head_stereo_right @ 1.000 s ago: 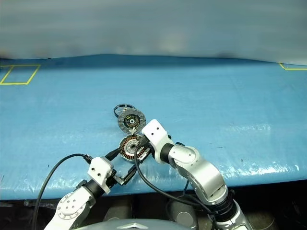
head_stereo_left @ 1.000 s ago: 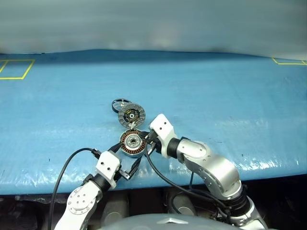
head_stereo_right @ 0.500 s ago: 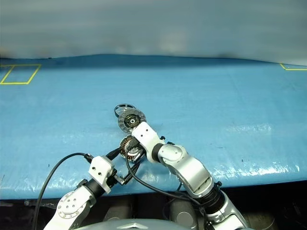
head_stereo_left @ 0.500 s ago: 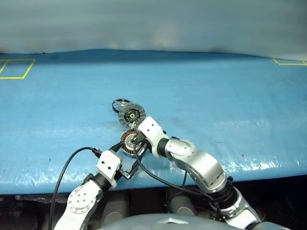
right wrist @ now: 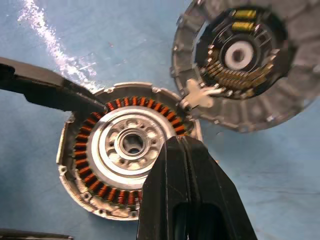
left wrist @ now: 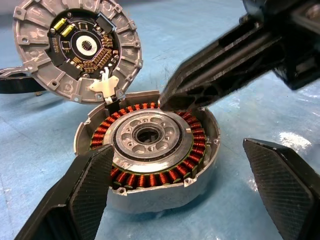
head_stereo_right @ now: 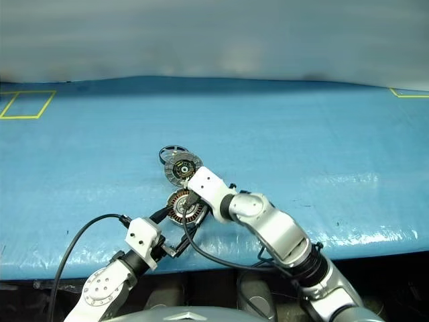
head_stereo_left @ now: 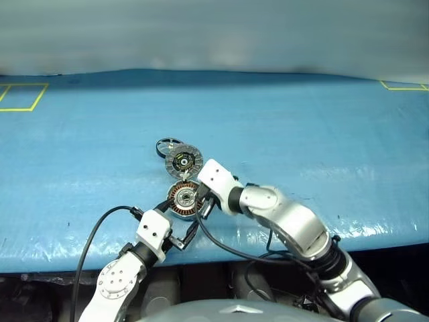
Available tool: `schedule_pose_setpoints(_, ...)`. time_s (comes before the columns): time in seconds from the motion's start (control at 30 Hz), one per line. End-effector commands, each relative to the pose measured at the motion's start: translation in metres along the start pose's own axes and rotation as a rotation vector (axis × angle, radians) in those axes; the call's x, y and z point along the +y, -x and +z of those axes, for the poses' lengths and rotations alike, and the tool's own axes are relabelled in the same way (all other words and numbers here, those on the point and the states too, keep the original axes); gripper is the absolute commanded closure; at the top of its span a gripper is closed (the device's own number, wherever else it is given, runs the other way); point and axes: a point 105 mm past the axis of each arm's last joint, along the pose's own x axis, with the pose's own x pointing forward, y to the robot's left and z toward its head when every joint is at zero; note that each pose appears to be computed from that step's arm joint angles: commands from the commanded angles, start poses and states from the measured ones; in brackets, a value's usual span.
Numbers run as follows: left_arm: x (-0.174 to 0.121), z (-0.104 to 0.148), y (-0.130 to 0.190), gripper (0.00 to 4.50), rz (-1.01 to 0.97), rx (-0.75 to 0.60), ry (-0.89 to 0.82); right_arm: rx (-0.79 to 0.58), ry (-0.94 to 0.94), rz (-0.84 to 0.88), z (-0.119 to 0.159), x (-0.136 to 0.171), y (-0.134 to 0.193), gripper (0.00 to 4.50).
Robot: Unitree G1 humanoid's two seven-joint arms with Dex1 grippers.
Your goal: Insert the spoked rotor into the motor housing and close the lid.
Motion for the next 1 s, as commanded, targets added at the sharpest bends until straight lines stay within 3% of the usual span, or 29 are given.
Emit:
schedule_pose_setpoints(0.03,-0.003,0.004,-0.003,0.0,-0.012,-0.029,-0.004,-0.107,0.102,-0.038,0.041,-0.028,0.008,4.47)
schedule_pose_setpoints(0.17,-0.003,0.004,-0.006,0.0,-0.009,-0.049,-0.007,-0.112,0.205,-0.063,0.068,-0.066,0.004,4.47)
schedule_pose_setpoints(0.4,-0.007,0.003,-0.009,0.0,-0.002,-0.066,0.001,-0.003,0.308,-0.017,0.067,-0.102,-0.031,4.47)
schedule_pose_setpoints(0.63,-0.011,0.0,-0.007,0.0,0.015,-0.061,-0.005,0.085,0.323,0.083,0.067,-0.108,-0.067,4.47)
schedule_pose_setpoints(1.0,-0.012,0.001,0.004,0.0,0.058,-0.053,-0.026,0.156,0.396,0.156,0.055,-0.099,-0.086,4.47)
